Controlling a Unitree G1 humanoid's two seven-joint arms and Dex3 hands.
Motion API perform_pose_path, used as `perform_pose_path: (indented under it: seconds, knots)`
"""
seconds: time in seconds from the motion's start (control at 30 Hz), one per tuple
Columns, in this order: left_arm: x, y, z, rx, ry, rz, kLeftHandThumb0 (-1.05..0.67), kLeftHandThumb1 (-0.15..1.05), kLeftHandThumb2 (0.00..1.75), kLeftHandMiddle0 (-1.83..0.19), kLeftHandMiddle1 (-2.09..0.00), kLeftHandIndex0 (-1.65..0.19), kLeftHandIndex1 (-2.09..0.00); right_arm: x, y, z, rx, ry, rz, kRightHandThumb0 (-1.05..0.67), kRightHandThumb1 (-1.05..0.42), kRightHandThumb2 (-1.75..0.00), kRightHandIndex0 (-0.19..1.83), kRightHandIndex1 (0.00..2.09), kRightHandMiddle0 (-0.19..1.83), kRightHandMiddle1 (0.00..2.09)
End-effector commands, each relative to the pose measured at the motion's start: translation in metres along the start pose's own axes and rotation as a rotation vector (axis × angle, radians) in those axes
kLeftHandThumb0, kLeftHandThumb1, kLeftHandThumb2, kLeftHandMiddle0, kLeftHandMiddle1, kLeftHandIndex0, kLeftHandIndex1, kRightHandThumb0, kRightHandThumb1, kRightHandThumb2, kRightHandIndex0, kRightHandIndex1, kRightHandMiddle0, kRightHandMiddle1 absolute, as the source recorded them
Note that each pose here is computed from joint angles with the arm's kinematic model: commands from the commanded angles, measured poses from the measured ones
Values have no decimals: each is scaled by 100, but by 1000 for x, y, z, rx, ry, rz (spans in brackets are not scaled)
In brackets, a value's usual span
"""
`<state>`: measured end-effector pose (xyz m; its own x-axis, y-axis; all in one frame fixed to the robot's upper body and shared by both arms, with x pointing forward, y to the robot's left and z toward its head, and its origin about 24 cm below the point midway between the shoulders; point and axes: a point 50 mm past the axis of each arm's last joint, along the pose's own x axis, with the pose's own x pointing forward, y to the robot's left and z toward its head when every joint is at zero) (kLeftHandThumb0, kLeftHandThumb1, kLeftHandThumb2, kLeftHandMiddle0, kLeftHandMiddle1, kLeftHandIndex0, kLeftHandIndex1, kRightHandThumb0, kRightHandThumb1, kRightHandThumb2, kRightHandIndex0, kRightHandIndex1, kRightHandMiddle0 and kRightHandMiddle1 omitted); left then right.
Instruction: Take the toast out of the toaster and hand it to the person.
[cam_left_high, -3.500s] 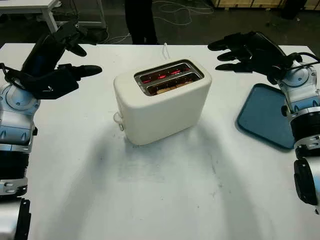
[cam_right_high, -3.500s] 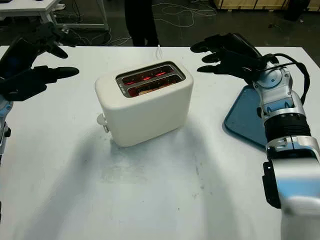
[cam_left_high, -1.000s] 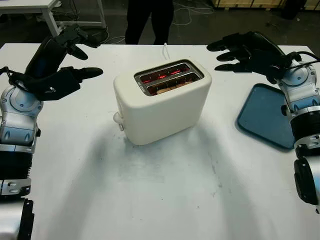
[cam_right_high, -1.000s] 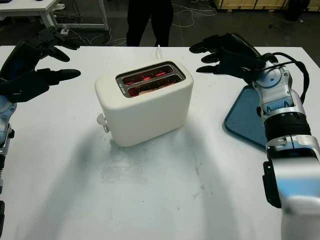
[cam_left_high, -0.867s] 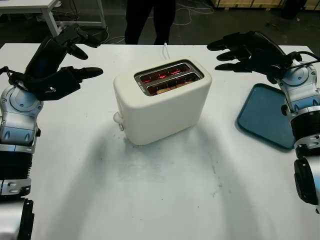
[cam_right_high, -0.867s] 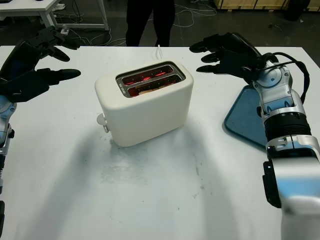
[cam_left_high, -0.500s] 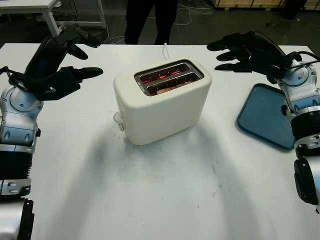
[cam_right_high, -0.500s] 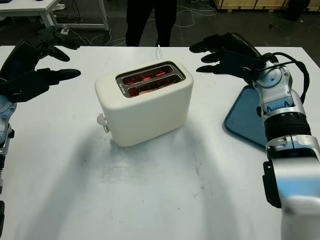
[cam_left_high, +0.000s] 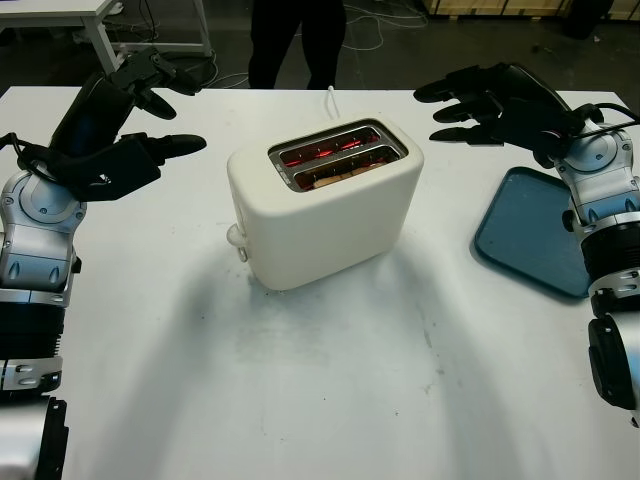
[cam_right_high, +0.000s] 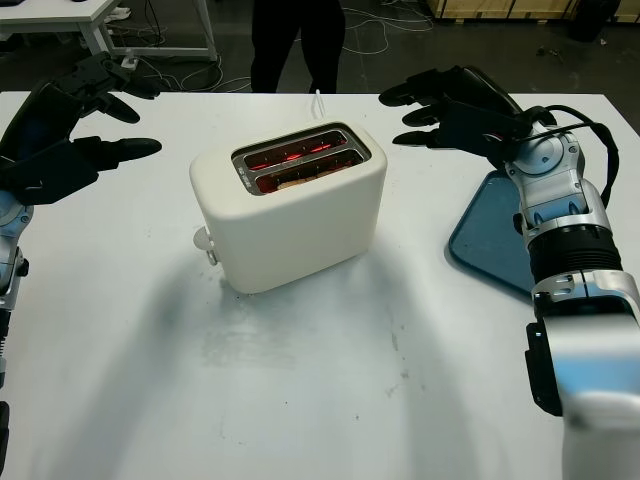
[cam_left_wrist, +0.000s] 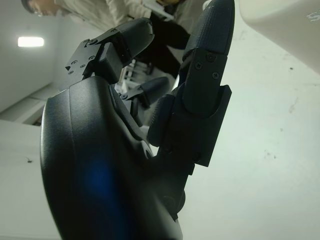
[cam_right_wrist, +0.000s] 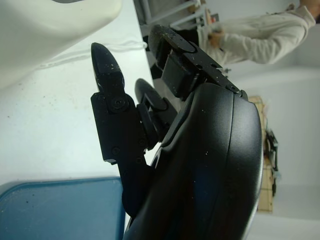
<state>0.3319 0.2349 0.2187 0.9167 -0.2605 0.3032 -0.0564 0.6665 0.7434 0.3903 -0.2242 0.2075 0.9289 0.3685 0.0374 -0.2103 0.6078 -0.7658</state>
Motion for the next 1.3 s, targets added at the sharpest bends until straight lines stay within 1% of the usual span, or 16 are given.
perform_pose_path:
  seconds: [0.0, 0.23, 0.5, 0.67, 0.83, 1.1, 1.27]
  knots:
    - [0, 5, 4, 17, -4, 3, -77, 88, 0, -23, -126, -22, -105, 0, -6, 4, -23, -12, -10, -42, -90, 0, 77, 1, 70, 1]
    - [1, 3, 3, 5, -20, 8, -78, 88, 0, -23, -128, -23, -107, 0, -6, 3, -14, -12, -13, -42, -90, 0, 77, 1, 70, 0]
    - [1, 3, 3, 6, -19, 6, -78, 88, 0, -22, -129, -22, -108, 0, -7, 3, -17, -5, -13, -42, -90, 0, 76, 0, 69, 0]
    - [0, 3, 2, 0, -20, 5, -78, 88, 0, -21, -128, -21, -108, 0, -6, 3, 1, -12, -16, -38, -90, 0, 76, 0, 69, 0]
    - [-1, 4, 0, 6, -3, 3, -76, 88, 0, -22, -128, -20, -107, 0, -6, 3, 9, -13, -14, -40, -90, 0, 75, 0, 68, 0]
    - [-4, 3, -5, 8, 21, 13, -75, 87, 0, -22, -125, -21, -105, 0, -6, 4, -2, -27, -19, -37, -89, 0, 77, 1, 69, 1]
    - [-7, 1, -9, -16, 49, 6, -73, 86, 0, -23, -122, -22, -102, -1, -6, 5, 3, -36, -23, -36, -89, 0, 78, 2, 71, 1]
